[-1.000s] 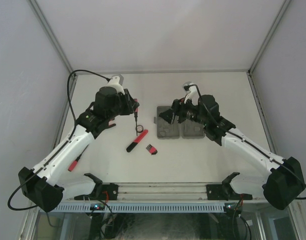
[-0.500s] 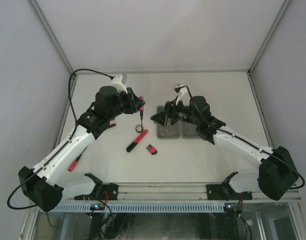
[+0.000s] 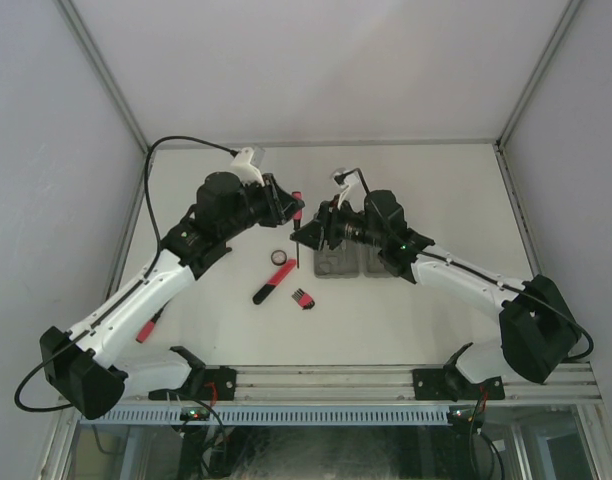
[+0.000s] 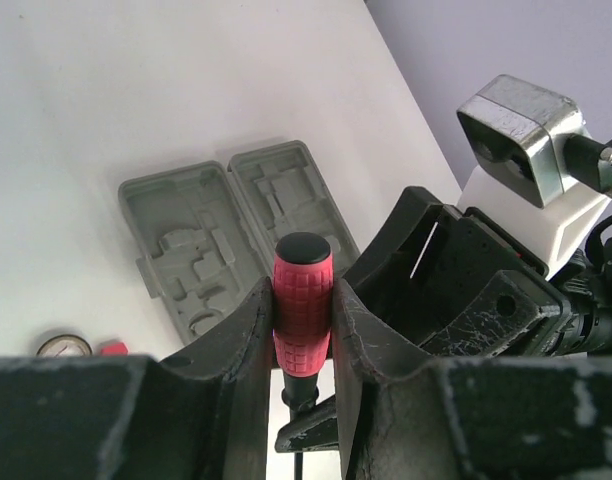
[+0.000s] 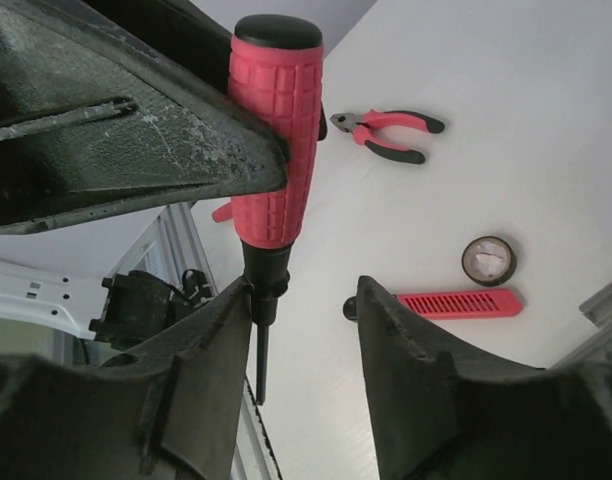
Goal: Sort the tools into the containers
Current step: Pick up the screwdriver from the center of the board.
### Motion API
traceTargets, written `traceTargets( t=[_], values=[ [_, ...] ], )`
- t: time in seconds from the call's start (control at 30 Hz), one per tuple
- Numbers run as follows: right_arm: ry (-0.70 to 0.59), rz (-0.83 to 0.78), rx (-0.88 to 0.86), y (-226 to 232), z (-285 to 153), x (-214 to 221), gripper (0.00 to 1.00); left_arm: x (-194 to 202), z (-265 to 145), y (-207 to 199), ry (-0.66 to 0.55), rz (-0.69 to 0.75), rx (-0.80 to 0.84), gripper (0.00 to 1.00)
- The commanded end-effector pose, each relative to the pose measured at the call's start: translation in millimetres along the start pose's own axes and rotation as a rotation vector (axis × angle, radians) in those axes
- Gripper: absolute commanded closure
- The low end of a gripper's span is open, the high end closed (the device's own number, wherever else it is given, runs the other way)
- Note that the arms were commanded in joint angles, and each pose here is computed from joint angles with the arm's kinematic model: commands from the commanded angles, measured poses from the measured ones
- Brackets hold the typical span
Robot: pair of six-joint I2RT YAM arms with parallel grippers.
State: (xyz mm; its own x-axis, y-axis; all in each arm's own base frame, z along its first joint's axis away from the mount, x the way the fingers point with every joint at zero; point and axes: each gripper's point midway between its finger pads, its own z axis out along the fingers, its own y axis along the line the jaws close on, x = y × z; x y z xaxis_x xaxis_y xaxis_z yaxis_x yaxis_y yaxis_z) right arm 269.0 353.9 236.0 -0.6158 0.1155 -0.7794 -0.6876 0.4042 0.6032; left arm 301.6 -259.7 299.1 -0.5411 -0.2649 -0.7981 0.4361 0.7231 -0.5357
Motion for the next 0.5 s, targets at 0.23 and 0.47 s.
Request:
traceTargets(
  t=[0.23, 0.47],
  values=[
    [-0.071, -0.026, -0.067, 19.6, 2.2, -29.6, 0.85, -15.8, -5.9, -32.0, -0.058, -0.013, 0.130, 0.98],
    [-0.071, -0.007, -0.054, 13.9, -0.5, -31.6, 1.00, -16.5, -8.6, -33.2, -0.067, -0.013, 0.138, 0.89]
  ],
)
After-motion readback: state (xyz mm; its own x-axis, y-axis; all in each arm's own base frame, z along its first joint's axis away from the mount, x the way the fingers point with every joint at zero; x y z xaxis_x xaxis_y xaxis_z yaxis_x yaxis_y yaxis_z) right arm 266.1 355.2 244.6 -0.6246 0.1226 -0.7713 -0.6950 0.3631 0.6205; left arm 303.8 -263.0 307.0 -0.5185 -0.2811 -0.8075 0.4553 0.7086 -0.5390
